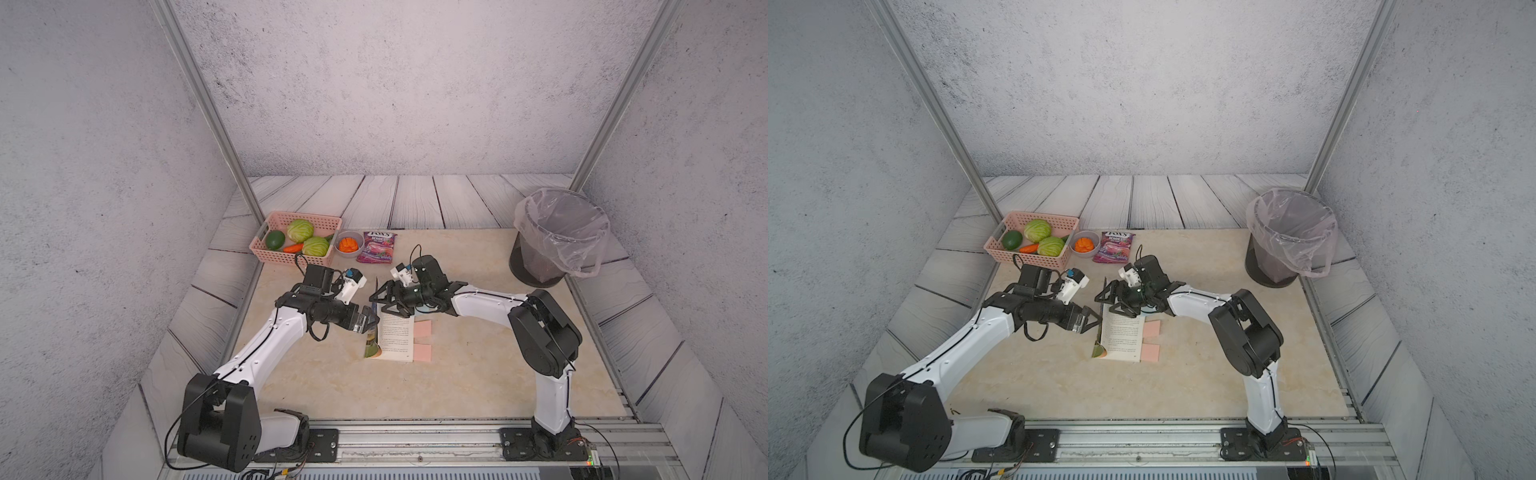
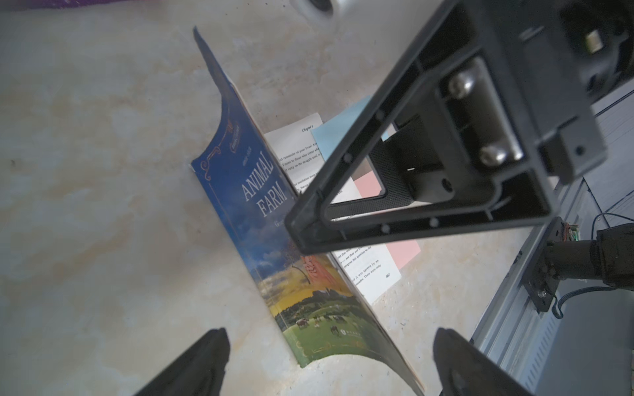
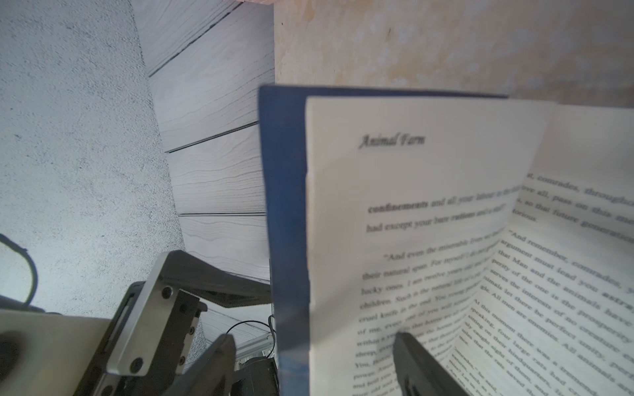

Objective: Peel off the used sticky note
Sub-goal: Open the book at the center of the board.

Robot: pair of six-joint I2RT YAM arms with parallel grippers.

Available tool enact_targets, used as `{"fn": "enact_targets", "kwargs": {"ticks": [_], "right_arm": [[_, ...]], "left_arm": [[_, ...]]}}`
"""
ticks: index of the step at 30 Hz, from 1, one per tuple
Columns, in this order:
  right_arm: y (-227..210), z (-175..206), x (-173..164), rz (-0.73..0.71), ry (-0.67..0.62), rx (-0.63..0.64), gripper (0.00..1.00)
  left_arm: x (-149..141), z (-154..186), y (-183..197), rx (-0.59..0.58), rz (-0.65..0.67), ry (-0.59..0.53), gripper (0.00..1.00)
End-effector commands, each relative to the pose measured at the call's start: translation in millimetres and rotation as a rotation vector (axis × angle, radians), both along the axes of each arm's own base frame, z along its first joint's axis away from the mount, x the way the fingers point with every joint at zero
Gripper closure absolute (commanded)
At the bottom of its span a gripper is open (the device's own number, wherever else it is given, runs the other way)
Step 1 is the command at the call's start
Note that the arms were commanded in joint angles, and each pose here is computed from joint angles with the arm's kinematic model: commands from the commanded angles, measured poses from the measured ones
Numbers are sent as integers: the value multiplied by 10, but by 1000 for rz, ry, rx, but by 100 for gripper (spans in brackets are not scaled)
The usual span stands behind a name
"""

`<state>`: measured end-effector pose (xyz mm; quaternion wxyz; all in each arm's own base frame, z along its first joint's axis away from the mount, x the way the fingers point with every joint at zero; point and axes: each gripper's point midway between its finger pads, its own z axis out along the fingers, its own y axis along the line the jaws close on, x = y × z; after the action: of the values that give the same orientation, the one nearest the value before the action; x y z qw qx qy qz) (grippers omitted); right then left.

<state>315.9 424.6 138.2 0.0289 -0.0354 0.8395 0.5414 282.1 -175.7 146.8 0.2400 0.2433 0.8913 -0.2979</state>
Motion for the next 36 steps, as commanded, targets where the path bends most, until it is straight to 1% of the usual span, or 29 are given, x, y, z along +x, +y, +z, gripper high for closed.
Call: {"fn": "enact_targets", "kwargs": {"ticks": [1, 9, 17, 22, 34, 36], "right_arm": [[87, 27, 14, 10, -13, 9, 23], [118, 36, 30, 9, -19, 7, 23], [128, 31, 43, 4, -24, 1, 23], [132, 24, 48, 0, -26, -2, 23], [179, 28, 52, 2, -30, -2, 23], [177, 26, 50, 2, -30, -3, 23]], "left_arm": [[26, -17, -41, -22, 4, 27, 2], [90, -134, -58, -12, 24, 66, 0], [114, -207, -80, -8, 25, 89, 5], [114, -219, -89, -9, 23, 92, 11], [144, -297, -122, -8, 23, 116, 12], [148, -306, -129, -10, 22, 120, 16]]}}
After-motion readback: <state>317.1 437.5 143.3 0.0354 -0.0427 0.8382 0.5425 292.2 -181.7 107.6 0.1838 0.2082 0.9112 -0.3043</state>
